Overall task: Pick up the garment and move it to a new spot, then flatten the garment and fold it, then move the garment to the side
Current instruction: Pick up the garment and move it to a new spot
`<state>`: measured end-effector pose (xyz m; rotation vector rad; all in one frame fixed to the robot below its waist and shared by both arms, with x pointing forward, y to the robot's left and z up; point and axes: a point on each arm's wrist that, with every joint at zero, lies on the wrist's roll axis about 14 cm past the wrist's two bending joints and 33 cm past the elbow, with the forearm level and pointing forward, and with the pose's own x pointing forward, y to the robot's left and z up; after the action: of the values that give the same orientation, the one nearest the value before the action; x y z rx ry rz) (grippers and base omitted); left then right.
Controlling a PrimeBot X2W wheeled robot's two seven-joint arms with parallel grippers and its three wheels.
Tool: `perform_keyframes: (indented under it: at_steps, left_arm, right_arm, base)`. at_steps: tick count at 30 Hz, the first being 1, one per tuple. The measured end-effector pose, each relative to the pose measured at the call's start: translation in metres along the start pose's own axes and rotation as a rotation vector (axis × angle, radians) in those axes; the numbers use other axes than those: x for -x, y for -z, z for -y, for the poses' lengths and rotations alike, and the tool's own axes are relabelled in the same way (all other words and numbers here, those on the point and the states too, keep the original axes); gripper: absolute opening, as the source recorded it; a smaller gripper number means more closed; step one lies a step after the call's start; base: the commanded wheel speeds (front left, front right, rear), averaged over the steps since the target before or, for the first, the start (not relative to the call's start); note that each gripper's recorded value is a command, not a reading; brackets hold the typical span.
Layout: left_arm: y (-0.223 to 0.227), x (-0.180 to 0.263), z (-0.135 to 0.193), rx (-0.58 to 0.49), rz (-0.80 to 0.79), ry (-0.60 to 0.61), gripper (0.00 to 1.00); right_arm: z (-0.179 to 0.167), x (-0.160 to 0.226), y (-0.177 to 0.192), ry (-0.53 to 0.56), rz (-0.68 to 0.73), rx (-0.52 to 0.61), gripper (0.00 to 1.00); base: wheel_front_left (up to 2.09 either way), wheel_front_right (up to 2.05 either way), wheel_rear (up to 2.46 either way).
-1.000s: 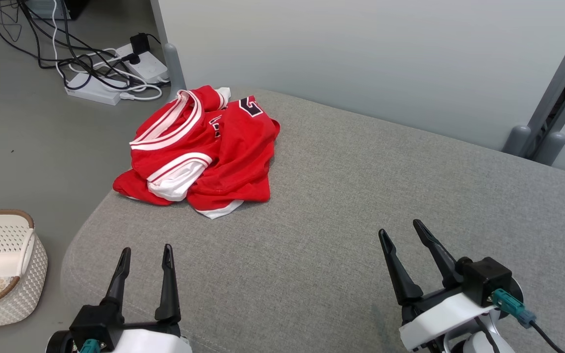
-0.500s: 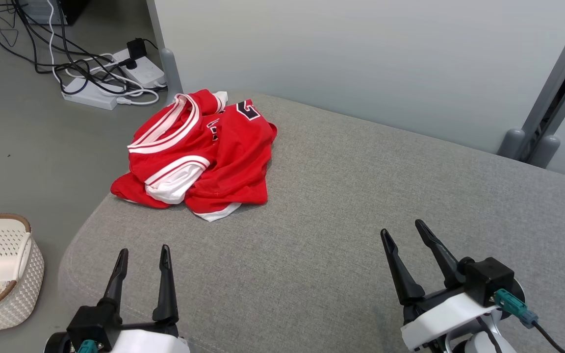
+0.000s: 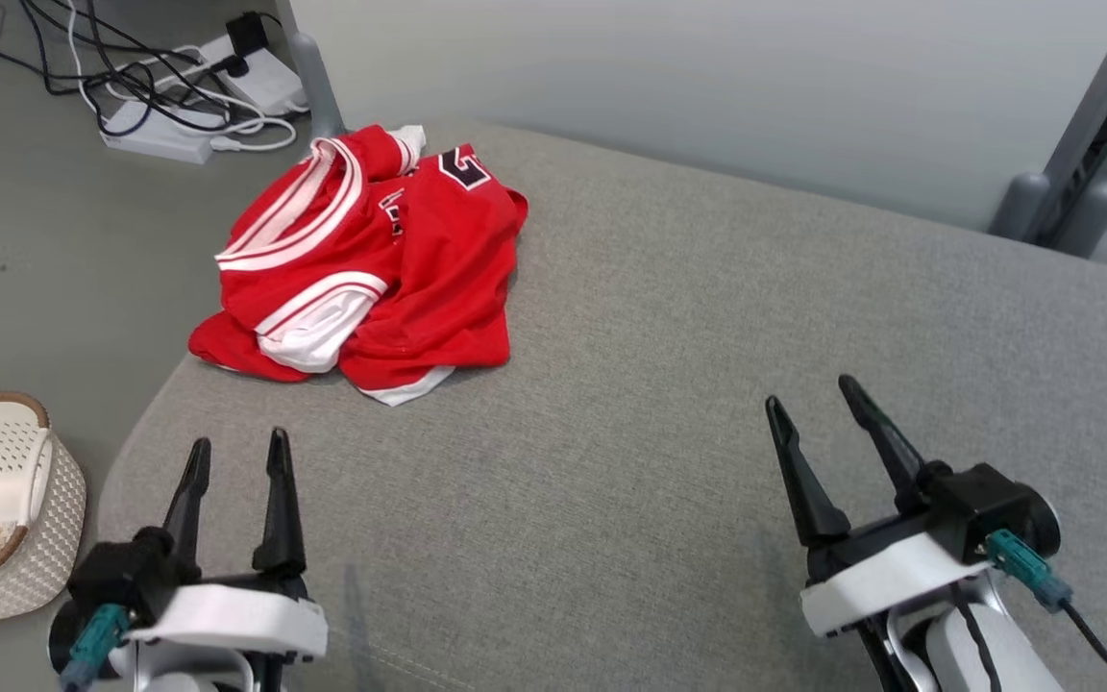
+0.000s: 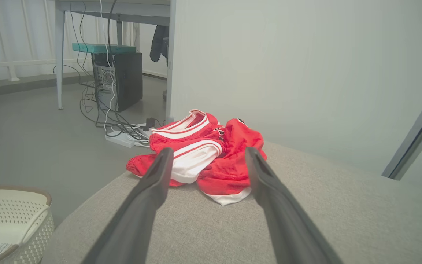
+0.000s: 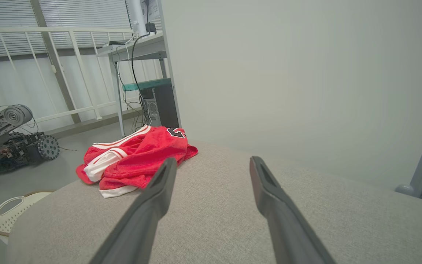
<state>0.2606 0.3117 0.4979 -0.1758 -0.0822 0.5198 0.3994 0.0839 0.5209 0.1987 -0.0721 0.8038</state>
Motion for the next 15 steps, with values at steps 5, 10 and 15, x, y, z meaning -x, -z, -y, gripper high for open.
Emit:
perform_keyframes:
  at_steps: [5, 10, 15]
  left_arm:
    - [0.001, -0.05, 0.011, -0.015, -0.026, 0.068, 1.0]
    - [0.001, -0.111, 0.026, -0.097, -0.104, 0.136, 1.0]
    - [0.009, -0.164, 0.043, -0.183, -0.194, 0.193, 1.0]
  right_arm:
    - [0.017, -0.02, 0.001, -0.019, 0.021, 0.074, 1.0]
    - [0.057, -0.033, 0.003, 0.016, 0.026, 0.112, 1.0]
    - [0.094, -0.032, 0.015, 0.079, 0.001, 0.119, 1.0]
  base:
    - [0.0, 0.0, 0.0]
    - [0.0, 0.0, 0.0]
    - [0.0, 0.0, 0.0]
